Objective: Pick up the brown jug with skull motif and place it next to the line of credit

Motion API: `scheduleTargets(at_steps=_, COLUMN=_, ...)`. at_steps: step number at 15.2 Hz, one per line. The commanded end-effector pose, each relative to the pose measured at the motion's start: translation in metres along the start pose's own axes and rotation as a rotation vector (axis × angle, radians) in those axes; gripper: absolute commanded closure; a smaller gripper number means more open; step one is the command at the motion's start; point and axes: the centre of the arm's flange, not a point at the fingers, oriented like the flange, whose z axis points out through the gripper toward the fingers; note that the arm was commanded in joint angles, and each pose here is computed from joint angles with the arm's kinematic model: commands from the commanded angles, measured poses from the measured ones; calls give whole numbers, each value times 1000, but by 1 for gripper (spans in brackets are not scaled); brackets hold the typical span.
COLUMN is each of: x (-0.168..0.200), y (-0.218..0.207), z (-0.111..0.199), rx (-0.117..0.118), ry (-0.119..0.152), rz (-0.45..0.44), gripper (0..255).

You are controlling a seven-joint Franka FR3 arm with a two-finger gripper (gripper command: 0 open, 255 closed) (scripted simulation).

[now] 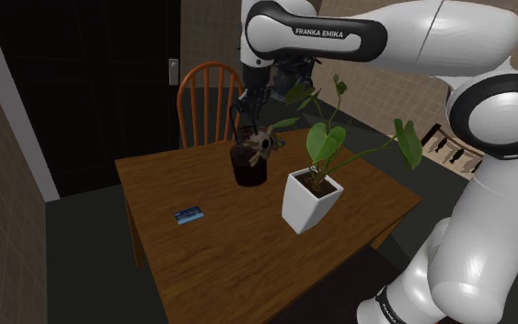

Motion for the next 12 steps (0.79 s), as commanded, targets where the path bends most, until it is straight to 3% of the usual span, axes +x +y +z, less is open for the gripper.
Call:
scheduleTargets(at_steps=1, x=1, y=-6, z=6, rx=0, ry=4, rz=2, gripper=255)
scheduleTargets(at_steps=9, x=1, y=-14, z=49, rx=0, ry=4, rz=2, gripper=255)
scheduleTargets(at_steps=12, x=1, y=-14, z=49, rx=0, ry=4, rz=2, gripper=255)
